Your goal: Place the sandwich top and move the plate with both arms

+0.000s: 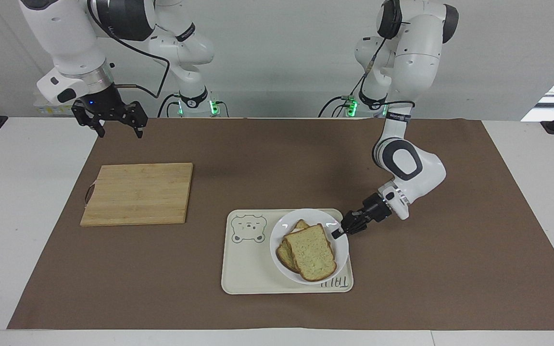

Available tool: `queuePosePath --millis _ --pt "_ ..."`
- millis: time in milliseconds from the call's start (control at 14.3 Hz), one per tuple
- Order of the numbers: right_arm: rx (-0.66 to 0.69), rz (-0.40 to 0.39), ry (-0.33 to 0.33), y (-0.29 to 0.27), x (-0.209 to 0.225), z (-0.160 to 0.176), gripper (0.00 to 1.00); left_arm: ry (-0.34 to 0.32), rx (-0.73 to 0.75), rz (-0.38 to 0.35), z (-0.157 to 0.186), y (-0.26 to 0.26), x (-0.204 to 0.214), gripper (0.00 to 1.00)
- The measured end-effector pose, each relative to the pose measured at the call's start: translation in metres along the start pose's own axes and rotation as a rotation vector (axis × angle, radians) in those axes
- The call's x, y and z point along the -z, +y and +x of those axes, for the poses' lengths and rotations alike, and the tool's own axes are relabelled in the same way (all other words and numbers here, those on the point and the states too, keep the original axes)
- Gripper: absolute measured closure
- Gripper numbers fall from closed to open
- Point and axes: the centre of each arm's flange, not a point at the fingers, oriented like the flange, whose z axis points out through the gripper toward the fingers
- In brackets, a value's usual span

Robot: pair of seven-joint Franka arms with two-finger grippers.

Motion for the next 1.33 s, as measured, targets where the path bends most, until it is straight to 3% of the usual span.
queuePosePath --millis 350,700,980,1050,1330 --pt "0.000 0.000 0.000 0.000 0.000 0.000 0.00 0.000 -0.007 0.014 -0.014 0.008 -0.025 0.96" --pt "0.000 0.000 0.000 0.000 0.000 0.000 0.00 0.023 -0.023 0.045 -0.013 0.008 -0.024 0.96" --pt "0.000 0.000 0.000 0.000 0.000 0.000 0.00 0.026 -0.037 0.056 -0.013 0.010 -0.025 0.86" --pt "0.000 0.000 0.000 0.000 0.000 0.000 0.00 0.033 -0.046 0.068 -0.015 0.011 -0.026 0.82" --pt "0.000 0.000 0.000 0.000 0.000 0.000 0.00 0.035 -0.175 0.165 -0.012 0.019 -0.026 0.37"
